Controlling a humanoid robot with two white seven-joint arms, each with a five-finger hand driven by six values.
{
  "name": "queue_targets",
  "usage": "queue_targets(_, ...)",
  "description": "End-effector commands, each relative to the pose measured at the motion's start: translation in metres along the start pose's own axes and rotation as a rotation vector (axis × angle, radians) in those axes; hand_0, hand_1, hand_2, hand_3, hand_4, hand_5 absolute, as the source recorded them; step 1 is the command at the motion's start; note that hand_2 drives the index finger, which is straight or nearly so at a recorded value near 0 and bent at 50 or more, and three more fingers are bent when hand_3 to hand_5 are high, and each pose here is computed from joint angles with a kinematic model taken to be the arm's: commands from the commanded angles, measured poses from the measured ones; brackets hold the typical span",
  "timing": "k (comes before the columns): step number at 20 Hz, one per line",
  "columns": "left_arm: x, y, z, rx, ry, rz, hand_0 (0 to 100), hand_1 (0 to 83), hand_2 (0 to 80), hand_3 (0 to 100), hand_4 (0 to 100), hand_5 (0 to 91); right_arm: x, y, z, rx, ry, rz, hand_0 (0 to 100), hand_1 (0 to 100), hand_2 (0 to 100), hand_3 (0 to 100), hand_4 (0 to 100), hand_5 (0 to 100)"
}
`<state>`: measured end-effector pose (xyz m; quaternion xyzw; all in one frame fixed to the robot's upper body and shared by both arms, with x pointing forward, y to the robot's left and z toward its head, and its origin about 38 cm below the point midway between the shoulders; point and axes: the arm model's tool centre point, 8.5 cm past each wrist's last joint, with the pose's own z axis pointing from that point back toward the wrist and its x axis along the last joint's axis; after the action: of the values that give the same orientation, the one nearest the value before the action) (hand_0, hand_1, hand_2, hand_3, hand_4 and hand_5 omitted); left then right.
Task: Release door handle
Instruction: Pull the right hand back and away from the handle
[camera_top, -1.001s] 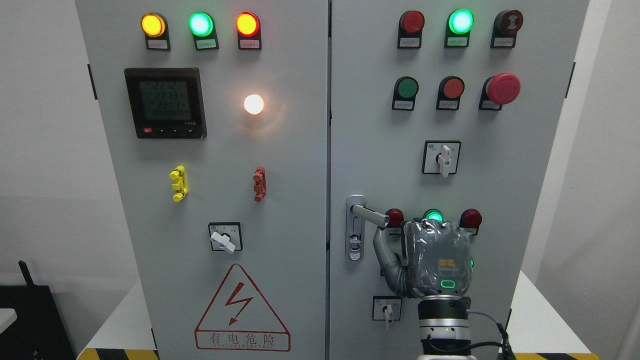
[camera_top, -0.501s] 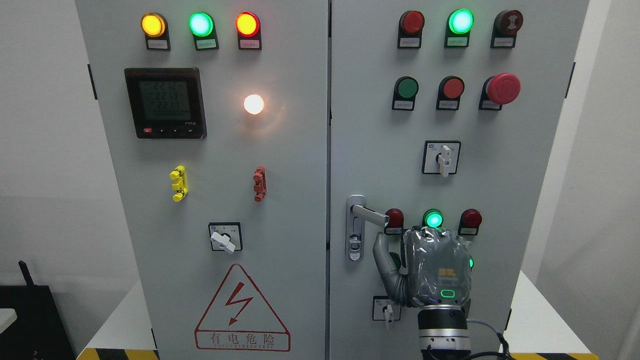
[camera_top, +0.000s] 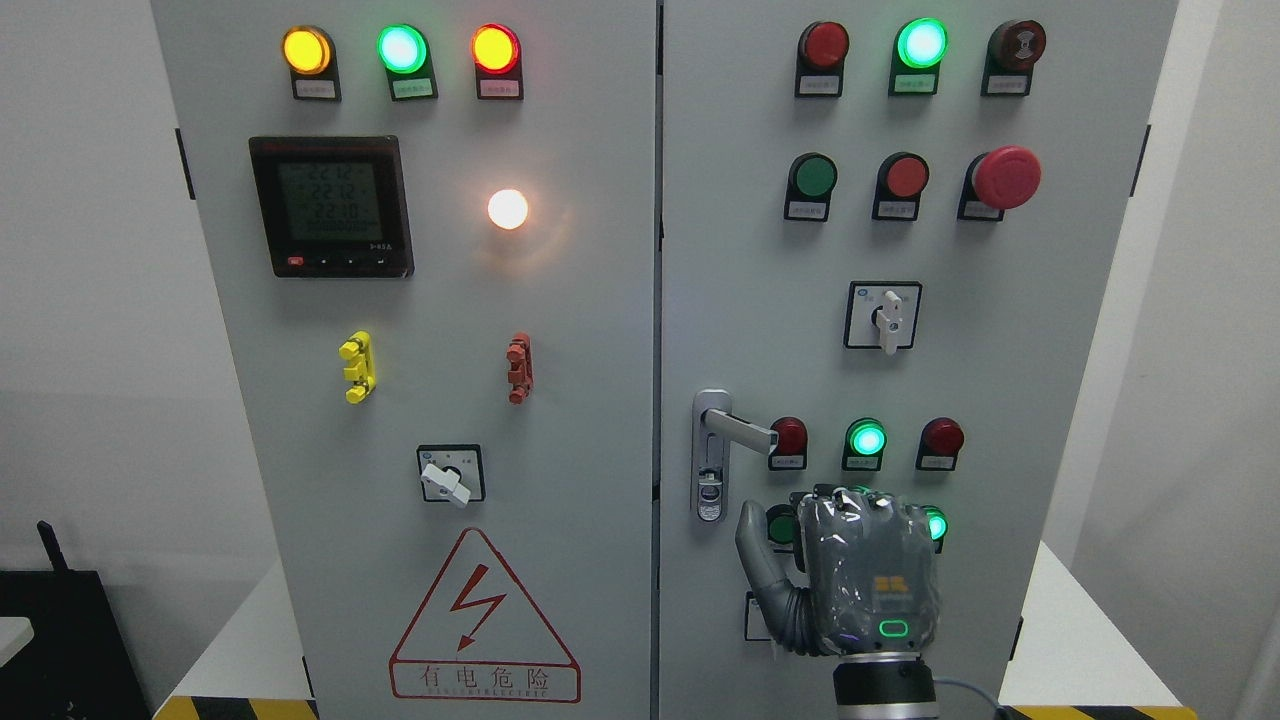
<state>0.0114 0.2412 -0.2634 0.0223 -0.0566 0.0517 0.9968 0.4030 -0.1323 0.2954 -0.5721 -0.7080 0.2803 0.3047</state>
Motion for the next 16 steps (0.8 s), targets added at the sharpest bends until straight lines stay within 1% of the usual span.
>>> queue_targets(1, -0.009, 0.0, 0.001, -0.002, 0.0, 0.002, 12, 38.9, 0.0, 0, 0, 0.0, 0.0, -0.024, 0.018, -0.06, -0.029, -0.012, 62, 0, 100, 100, 100, 97)
queue_targets(5, -0.009, 0.0, 0.001, -0.002, 0.0, 0.002, 12, 38.9, 0.0, 0, 0, 0.0, -0.009, -0.032, 0.025, -0.121, -0.094, -0.032, 62, 0, 100, 100, 100, 97)
queue_targets(11, -0.009, 0.0, 0.001, -0.002, 0.0, 0.002, 12, 38.9, 0.0, 0, 0, 0.0, -0.033, -0.035, 0.026, -0.119, -0.144, 0.003, 62, 0, 100, 100, 100, 97)
queue_targets(13, -0.009, 0.0, 0.001, -0.002, 0.0, 0.002, 12, 38.9, 0.0, 0, 0, 0.0, -0.045, -0.045, 0.027, -0.13, -0.184, 0.016, 61, 0, 100, 100, 100, 97)
queue_targets(16, -0.009, 0.0, 0.001, -0.002, 0.0, 0.002, 12, 38.9, 0.0, 0, 0, 0.0, -0.064, -0.05, 0.026, -0.117, -0.225, 0.058, 60, 0, 100, 100, 100, 97)
